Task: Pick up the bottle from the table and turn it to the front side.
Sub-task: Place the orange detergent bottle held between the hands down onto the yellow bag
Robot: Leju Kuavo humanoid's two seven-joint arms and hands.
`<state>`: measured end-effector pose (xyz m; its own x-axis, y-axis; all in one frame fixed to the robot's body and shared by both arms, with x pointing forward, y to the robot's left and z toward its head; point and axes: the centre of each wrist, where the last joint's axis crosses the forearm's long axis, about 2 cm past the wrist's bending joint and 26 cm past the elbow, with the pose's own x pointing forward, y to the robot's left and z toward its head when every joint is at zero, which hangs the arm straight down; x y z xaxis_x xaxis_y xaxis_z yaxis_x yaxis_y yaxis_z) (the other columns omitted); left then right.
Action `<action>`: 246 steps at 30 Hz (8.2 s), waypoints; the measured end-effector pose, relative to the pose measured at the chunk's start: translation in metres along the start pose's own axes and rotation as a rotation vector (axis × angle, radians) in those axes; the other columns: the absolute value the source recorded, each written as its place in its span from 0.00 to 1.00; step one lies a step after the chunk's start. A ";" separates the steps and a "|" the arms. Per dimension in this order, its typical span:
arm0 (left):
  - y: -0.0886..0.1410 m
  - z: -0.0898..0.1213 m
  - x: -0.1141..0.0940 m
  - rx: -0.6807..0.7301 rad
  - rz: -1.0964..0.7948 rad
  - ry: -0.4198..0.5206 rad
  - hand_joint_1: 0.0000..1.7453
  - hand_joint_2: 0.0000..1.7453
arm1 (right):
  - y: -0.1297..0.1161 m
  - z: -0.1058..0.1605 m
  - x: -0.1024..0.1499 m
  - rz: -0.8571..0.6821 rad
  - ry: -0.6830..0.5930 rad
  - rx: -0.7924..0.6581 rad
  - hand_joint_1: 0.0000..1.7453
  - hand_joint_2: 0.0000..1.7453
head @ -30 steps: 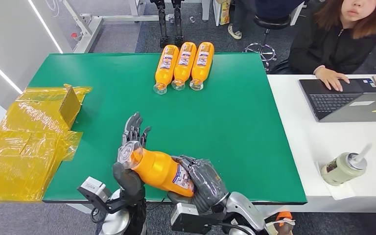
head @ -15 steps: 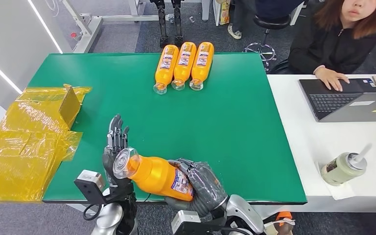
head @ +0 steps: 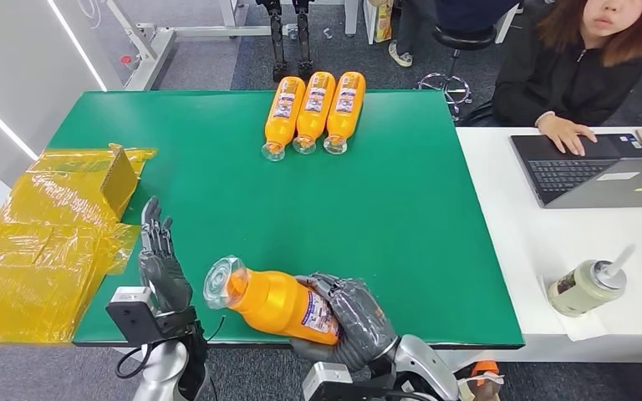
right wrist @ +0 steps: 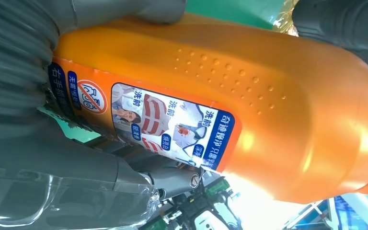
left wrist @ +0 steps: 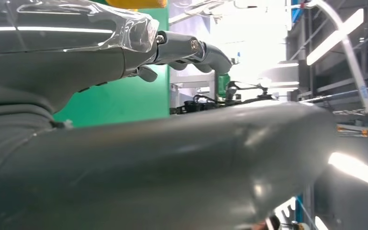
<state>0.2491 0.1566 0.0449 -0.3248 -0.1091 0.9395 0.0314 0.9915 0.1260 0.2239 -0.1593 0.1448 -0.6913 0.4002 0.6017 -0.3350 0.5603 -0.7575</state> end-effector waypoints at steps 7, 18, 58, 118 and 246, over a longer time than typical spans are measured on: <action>0.016 -0.001 -0.007 0.050 -0.016 -0.011 0.00 0.00 | -0.003 0.005 -0.007 -0.009 -0.010 0.001 0.97 1.00; 0.025 0.000 -0.012 0.065 -0.036 -0.002 0.00 1.00 | -0.004 0.009 -0.015 -0.013 -0.016 0.009 0.99 1.00; 0.021 0.039 0.017 -0.114 0.085 -0.042 0.00 1.00 | -0.036 0.074 -0.056 0.093 0.108 -0.187 0.99 1.00; -0.044 0.027 0.041 -0.341 0.392 -0.074 0.00 1.00 | 0.039 -0.073 -0.042 -0.211 -0.094 -0.034 1.00 1.00; 0.162 -0.039 -0.064 -0.465 -1.491 -0.011 0.00 1.00 | 0.058 -0.039 -0.017 -0.307 -0.143 -0.364 0.00 1.00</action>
<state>0.3119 0.3217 0.0176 -0.3342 -0.9346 -0.1214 -0.0353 -0.1163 0.9926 0.2413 -0.1051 0.1006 -0.6849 0.0877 0.7233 -0.3094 0.8638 -0.3977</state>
